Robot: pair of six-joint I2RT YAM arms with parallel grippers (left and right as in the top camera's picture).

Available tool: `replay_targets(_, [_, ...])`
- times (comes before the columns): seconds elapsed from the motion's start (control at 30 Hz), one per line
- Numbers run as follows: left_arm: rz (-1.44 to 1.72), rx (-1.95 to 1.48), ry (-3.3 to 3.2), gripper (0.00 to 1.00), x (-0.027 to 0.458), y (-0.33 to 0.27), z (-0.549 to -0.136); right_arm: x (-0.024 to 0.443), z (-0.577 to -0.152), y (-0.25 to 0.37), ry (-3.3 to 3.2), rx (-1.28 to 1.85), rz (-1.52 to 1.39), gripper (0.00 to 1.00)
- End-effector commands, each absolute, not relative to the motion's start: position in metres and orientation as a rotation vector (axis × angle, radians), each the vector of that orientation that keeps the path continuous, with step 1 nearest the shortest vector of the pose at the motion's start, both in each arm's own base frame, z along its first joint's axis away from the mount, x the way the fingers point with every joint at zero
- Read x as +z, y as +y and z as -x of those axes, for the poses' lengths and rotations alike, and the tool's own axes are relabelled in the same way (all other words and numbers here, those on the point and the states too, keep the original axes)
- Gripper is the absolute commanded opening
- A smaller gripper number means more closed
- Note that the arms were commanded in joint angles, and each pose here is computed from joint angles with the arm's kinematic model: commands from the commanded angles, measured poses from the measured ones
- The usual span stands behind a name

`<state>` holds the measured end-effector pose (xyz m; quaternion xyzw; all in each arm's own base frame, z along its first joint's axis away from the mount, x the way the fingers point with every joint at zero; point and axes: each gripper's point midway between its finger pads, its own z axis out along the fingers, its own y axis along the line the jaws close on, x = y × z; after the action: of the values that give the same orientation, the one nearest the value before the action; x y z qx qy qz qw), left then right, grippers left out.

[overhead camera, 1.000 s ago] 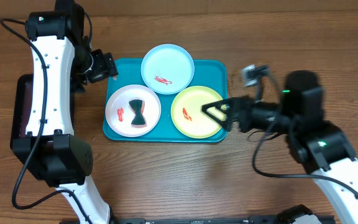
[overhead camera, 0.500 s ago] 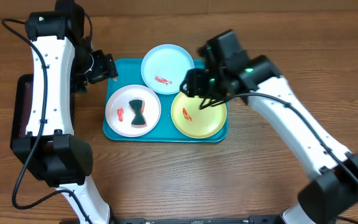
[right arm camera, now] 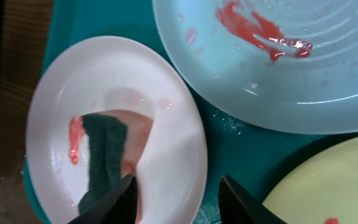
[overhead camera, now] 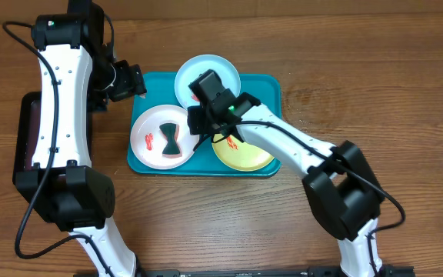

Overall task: Clean dirty plates on tray and stack at the side
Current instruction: 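Reach the right gripper over and grasp the white plate's rim, then scrub the white plate with the sponge in the left gripper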

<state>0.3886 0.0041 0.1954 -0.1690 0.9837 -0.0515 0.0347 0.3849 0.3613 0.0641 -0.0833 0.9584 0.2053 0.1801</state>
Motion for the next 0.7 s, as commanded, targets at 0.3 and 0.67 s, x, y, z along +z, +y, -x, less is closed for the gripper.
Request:
replay_targets(0.3, [0.496,-0.173,3.058,0.63,0.184,-0.005,-0.391,0.032,-0.388,0.37,2.726,0.52,0.228,0.4])
replay_targets(0.67, [0.373,-0.156,3.226,0.61,0.133,-0.027,-0.393,0.015,-0.385,0.368,2.758,0.494,0.236,0.14])
